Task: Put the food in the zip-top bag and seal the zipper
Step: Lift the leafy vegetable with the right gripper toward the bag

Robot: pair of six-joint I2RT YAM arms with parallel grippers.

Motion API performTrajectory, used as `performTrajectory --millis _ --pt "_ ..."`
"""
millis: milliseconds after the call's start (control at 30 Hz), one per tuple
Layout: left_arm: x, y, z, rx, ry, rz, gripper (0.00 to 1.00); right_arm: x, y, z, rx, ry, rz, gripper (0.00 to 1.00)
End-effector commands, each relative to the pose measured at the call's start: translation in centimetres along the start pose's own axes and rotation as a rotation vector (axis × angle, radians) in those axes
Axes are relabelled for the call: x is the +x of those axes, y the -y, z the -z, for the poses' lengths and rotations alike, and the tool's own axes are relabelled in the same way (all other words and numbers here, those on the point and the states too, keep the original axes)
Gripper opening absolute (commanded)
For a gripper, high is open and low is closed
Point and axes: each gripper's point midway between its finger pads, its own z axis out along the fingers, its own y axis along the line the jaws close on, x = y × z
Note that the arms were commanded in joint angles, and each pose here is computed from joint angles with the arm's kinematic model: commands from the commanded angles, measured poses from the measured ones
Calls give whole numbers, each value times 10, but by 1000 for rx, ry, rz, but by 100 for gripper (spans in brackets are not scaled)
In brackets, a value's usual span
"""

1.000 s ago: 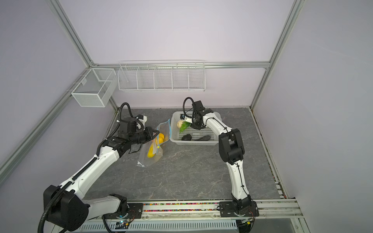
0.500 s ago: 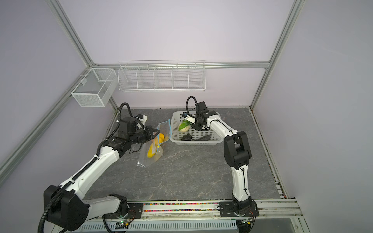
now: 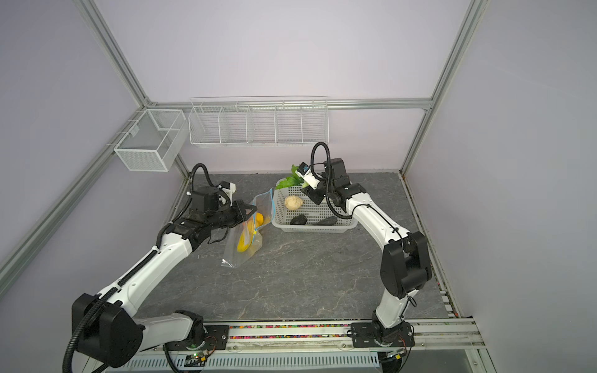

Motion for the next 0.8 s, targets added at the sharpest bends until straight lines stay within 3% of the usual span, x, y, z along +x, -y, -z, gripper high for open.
performTrajectory --millis 0,233,500,767 --pt "-12 13 1 45 27 -8 0 -47 -15 14 -38 191 -119 42" --pt "-12 14 0 59 31 -5 0 -79 -26 27 -68 340 -304 34" --pt "-18 14 3 61 61 -3 0 -122 -51 37 -169 495 -445 31" --pt "-25 15 -3 77 75 14 0 -144 -68 37 -236 569 -565 29"
